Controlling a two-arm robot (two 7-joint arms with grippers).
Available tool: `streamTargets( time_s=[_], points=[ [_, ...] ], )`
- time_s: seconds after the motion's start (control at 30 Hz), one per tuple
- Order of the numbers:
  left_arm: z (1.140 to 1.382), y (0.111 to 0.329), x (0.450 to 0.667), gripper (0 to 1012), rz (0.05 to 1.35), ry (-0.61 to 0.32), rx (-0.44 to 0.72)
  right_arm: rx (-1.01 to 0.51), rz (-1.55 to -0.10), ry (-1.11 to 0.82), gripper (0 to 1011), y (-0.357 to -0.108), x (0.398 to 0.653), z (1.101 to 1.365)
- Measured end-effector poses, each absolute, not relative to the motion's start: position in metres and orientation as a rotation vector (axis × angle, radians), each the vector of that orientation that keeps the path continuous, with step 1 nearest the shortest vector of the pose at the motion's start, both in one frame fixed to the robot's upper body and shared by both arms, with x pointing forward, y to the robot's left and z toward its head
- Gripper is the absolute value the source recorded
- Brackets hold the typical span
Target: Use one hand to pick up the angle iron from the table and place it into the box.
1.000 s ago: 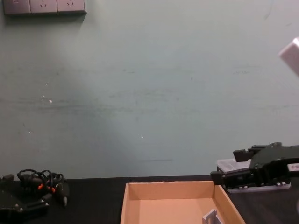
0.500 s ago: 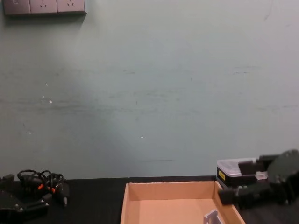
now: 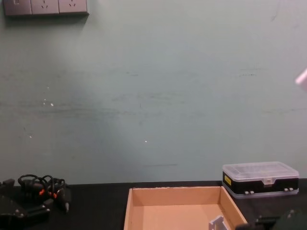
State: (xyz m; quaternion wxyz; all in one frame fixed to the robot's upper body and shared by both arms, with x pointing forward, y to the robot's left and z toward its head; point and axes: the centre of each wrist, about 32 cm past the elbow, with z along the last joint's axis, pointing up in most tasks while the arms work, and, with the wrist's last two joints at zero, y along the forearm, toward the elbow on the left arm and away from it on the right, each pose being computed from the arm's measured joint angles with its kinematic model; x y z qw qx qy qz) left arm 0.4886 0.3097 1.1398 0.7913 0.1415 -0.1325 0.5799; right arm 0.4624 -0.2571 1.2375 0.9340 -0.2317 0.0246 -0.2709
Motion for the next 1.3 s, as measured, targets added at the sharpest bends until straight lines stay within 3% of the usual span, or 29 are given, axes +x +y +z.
streamTargets(
  time_s=[1.3],
  points=[
    [1.14,0.31,0.489,1000,1.248,-0.285,0.304,-0.571,-0.53,0.149,1003,-0.249,0.452,1.199]
  ],
)
